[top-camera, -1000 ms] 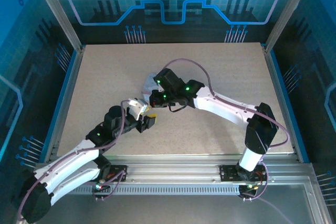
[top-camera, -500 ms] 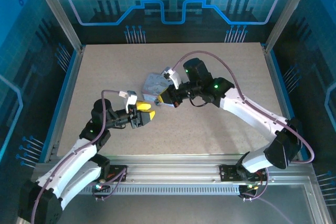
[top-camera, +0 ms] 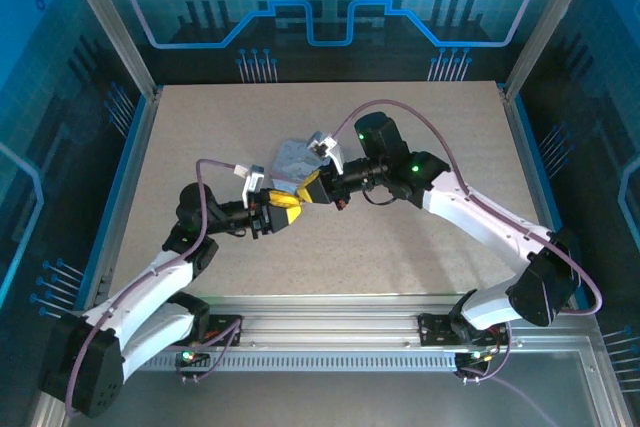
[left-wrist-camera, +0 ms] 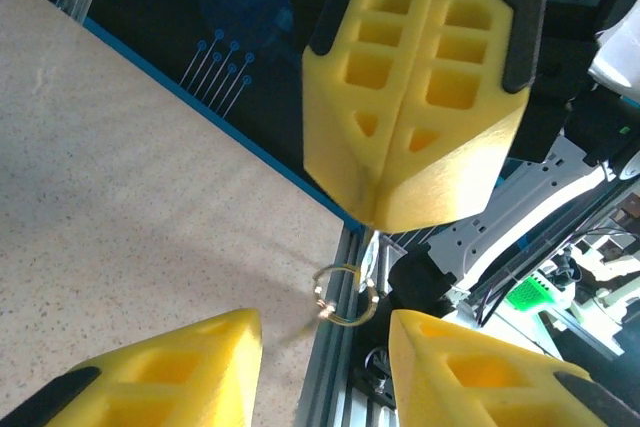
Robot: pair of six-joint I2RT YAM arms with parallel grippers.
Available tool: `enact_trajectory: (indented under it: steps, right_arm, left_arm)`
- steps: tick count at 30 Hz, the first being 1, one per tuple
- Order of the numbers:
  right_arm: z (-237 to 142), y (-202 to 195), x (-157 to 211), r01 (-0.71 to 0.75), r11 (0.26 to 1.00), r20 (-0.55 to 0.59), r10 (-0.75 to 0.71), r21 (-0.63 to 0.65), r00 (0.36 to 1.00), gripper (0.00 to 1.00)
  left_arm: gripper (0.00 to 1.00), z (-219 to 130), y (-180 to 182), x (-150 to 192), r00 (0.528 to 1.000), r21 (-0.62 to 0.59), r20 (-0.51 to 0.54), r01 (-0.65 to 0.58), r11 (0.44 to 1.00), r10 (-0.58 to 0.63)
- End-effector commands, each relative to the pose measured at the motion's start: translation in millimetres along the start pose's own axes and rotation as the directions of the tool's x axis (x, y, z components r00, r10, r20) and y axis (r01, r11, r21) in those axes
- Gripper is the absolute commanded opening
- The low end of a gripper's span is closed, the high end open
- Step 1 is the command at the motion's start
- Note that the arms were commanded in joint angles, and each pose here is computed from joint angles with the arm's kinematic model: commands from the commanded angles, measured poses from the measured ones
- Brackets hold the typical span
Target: Unlock a padlock with a key
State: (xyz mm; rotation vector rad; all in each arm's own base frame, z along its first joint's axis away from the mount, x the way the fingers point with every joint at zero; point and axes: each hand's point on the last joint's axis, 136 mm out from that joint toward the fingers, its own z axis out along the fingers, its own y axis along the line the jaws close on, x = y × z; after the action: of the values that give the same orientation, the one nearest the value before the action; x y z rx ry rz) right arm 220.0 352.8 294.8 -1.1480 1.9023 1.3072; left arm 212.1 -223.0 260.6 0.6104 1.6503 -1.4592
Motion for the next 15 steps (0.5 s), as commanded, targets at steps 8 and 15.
enact_trajectory:
  steps: [8, 15]
  right_arm:
    - [-1.4, 4.7, -6.4, 0.019, 0.999, 0.029, -0.019, -0.028, 0.999, 0.0]
    - [2.5, 5.5, -4.7, 0.027, 0.999, 0.023, -0.027, -0.021, 0.999, 0.0]
  left_arm:
    - [0.33, -0.3, -13.6, -18.0, 0.997, 0.047, 0.045, -0.057, 0.997, 0.055]
    - [0.34, 2.1, -13.0, -23.2, 0.997, 0.068, 0.069, -0.041, 0.997, 0.037]
